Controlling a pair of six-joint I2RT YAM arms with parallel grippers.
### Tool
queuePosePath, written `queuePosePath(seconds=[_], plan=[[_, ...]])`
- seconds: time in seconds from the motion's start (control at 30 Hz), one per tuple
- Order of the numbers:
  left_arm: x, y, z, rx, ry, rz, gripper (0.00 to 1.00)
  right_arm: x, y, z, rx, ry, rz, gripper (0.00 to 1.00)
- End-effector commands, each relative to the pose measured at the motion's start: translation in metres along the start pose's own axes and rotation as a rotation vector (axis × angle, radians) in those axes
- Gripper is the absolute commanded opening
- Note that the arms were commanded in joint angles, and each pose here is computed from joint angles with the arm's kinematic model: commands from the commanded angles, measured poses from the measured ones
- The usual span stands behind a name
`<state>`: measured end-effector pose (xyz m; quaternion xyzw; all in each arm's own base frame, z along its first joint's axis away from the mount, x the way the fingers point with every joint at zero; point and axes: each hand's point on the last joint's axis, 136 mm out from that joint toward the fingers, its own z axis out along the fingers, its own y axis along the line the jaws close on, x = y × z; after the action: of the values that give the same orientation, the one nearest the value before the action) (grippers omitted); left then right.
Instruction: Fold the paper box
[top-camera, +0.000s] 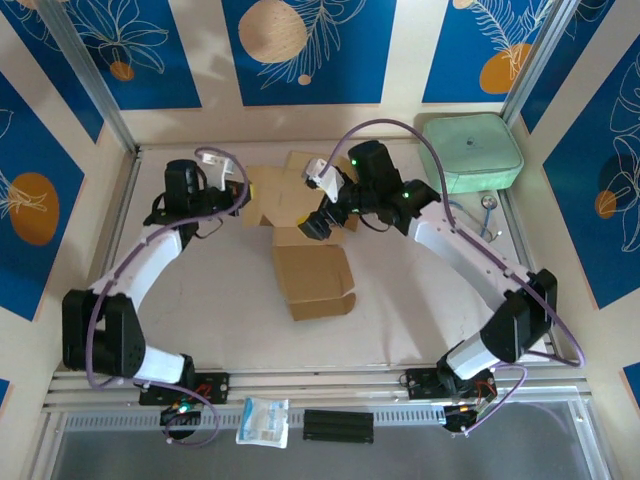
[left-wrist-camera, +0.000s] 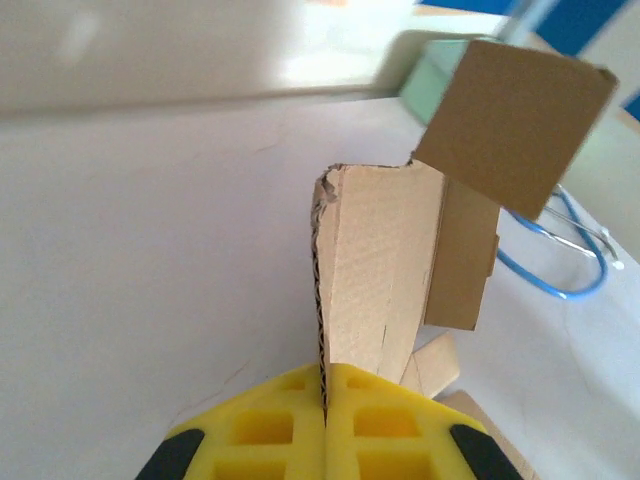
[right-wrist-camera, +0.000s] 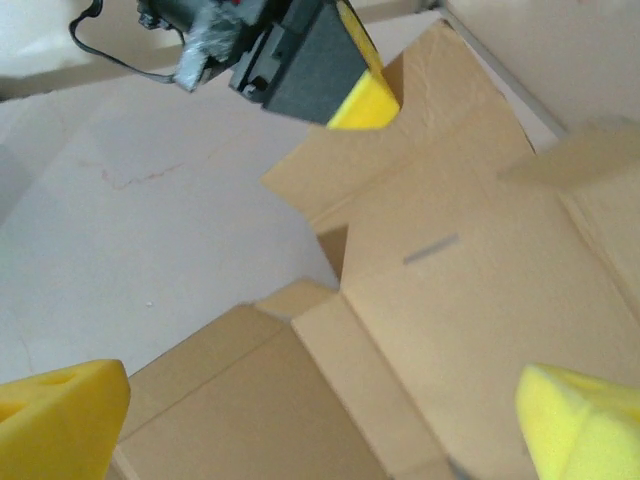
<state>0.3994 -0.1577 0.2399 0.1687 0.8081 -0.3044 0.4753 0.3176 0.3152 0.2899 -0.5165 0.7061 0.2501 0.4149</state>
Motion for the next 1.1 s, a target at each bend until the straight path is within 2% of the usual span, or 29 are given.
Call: queuePosePath(seconds=[0.0, 0.2, 0.33, 0.77, 0.87, 0.93, 1.03, 1.07], plan=[[-0.003, -0.025, -0.007, 0.086, -0.084, 0.182, 0.00, -0.008, -0.009, -0.008, -0.100, -0.064, -0.203, 1.00], [0.000, -0.036, -0.015, 0.080, -0.102, 0.271, 0.00, 0.010, -0.045, -0.018, -0.107, -0.093, -0.300, 0.99], [-0.001, -0.042, -0.016, 0.107, -0.102, 0.287, 0.00, 0.015, -0.064, -0.014, -0.108, -0.097, -0.315, 0.92], [0.003, -0.041, -0.015, 0.107, -0.085, 0.302, 0.00, 0.038, -0.093, 0.025, -0.154, 0.003, -0.265, 0.43], [0.003, -0.040, -0.014, 0.103, -0.084, 0.298, 0.00, 0.037, -0.096, 0.026, -0.130, 0.005, -0.278, 0.24], [0.002, -0.041, -0.014, 0.105, -0.086, 0.287, 0.00, 0.035, -0.095, 0.028, -0.102, 0.016, -0.306, 0.18], [-0.004, -0.039, -0.015, 0.076, -0.093, 0.232, 0.00, 0.032, -0.099, 0.034, 0.014, 0.059, -0.403, 0.11], [-0.008, -0.034, -0.016, 0.038, -0.098, 0.197, 0.05, 0.029, -0.100, 0.035, 0.051, 0.074, -0.437, 0.04]])
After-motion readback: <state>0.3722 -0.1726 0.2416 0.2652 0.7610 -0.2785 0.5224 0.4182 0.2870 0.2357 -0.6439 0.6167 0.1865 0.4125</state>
